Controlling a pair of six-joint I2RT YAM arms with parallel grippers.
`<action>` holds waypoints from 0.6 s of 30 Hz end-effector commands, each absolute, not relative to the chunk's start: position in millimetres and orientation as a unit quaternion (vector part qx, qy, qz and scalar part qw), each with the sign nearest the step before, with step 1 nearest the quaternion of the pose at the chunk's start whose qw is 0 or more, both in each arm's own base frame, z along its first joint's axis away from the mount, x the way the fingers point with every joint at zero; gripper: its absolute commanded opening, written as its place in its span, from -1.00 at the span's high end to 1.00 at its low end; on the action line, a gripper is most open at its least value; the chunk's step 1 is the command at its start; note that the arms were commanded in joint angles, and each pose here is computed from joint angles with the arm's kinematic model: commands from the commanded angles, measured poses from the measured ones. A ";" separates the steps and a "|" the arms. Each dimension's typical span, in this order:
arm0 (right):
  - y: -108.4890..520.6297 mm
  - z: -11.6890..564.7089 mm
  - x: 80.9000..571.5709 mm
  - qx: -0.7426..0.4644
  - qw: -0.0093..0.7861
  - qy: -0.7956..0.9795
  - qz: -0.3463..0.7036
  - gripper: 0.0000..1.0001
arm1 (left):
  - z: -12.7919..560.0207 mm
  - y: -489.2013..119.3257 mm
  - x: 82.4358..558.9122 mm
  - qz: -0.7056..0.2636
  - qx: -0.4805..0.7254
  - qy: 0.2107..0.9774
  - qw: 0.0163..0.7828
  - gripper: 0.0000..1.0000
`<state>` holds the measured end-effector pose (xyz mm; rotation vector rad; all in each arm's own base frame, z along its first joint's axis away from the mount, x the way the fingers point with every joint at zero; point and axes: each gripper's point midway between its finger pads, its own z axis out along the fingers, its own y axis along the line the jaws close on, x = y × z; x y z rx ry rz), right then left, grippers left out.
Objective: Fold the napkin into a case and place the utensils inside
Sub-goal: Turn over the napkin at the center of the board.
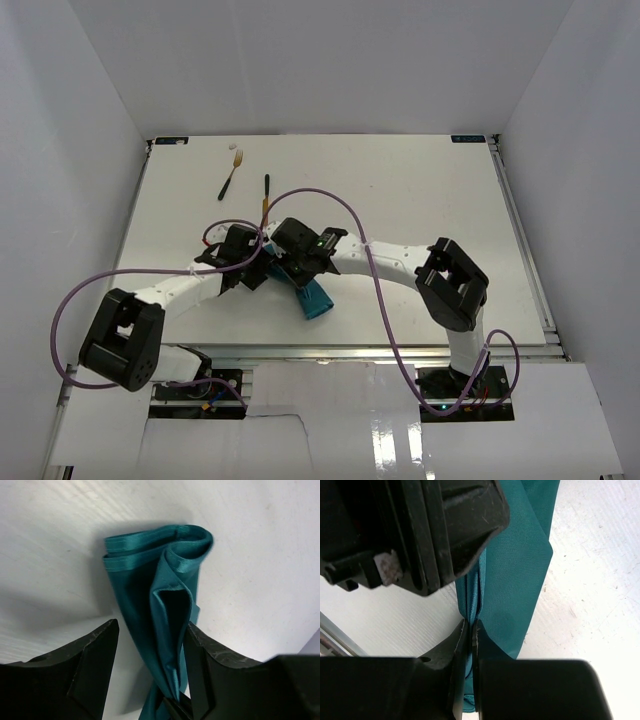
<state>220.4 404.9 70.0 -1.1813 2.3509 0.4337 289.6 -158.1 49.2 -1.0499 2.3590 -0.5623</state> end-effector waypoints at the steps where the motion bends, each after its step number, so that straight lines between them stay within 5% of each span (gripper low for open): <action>1: 414.4 91.5 222.0 -0.415 0.260 0.852 0.185 0.85 | 37.3 -141.8 284.3 -0.183 -0.438 0.841 0.259 -0.29; 13: 420.5 99.2 217.5 -0.392 0.252 0.858 0.218 0.85 | 16.9 -123.4 277.5 -0.126 -0.462 0.839 0.257 -0.20; 16: 418.0 96.6 216.1 -0.392 0.249 0.859 0.216 0.84 | 23.9 -114.6 282.6 -0.104 -0.468 0.834 0.274 0.06; 18: 417.8 95.0 210.6 -0.401 0.238 0.855 0.226 0.84 | 32.7 -112.2 288.7 -0.101 -0.469 0.829 0.288 0.44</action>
